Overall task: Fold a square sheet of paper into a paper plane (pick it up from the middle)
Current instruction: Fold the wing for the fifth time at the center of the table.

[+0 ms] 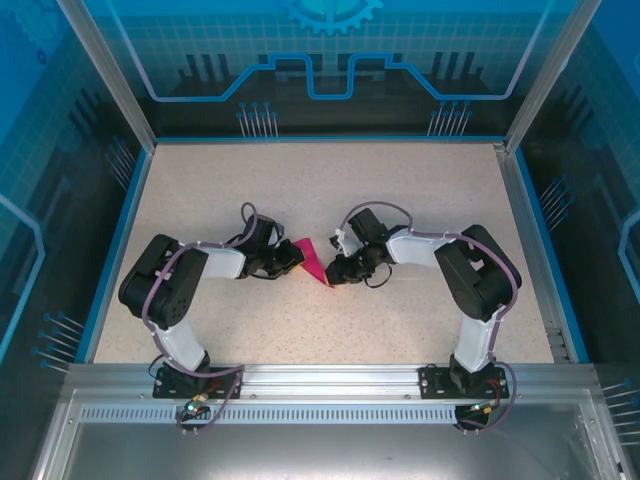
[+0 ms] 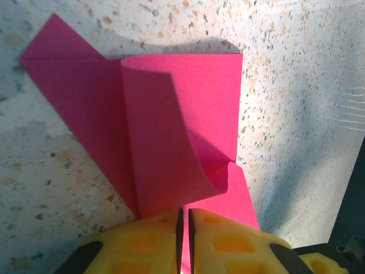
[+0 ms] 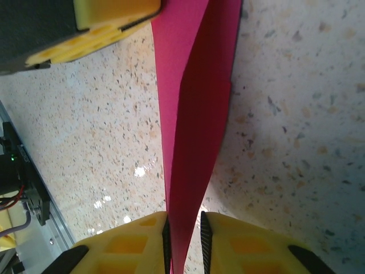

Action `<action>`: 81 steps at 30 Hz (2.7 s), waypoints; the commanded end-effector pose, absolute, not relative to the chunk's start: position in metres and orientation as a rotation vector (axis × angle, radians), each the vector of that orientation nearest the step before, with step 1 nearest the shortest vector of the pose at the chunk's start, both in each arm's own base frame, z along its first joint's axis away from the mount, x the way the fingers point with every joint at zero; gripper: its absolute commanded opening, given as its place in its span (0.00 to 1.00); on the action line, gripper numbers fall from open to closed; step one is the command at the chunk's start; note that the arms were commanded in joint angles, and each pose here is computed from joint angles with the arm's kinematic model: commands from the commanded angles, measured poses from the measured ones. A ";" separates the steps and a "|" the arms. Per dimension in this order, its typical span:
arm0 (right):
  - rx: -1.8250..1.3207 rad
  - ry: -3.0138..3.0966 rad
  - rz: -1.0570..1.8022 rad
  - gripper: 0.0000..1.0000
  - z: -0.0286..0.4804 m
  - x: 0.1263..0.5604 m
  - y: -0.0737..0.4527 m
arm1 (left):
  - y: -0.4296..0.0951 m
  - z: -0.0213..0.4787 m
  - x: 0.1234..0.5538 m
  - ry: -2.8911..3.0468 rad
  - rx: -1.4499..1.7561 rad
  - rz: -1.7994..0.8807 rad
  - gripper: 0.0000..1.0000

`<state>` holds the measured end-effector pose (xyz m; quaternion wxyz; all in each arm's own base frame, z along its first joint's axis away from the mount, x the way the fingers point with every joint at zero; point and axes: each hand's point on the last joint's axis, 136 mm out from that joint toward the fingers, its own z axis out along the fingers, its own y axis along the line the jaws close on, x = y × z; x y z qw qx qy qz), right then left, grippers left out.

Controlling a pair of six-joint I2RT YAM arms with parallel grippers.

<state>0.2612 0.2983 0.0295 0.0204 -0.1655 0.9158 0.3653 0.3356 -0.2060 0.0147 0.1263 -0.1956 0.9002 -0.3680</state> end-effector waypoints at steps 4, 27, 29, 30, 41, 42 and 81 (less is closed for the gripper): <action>-0.498 2.757 1.189 0.26 0.054 0.275 0.310 | -0.197 -0.009 0.321 2.709 -0.626 -0.983 0.16; -0.516 2.807 1.251 0.09 0.044 0.260 0.317 | -0.197 -0.010 0.320 2.709 -0.627 -0.981 0.16; -0.523 2.822 1.259 0.08 0.039 0.256 0.319 | -0.197 -0.009 0.320 2.708 -0.626 -0.982 0.16; -0.524 2.829 1.256 0.08 0.037 0.255 0.318 | -0.196 -0.009 0.320 2.707 -0.627 -0.979 0.16; -0.492 2.914 1.207 0.09 0.012 0.248 0.309 | -0.196 -0.007 0.323 2.706 -0.622 -0.965 0.16; -0.482 2.919 1.200 0.10 0.011 0.248 0.308 | -0.195 -0.007 0.323 2.706 -0.625 -0.960 0.16; -0.490 2.862 1.193 0.23 0.036 0.241 0.299 | -0.196 -0.008 0.323 2.712 -0.617 -0.961 0.17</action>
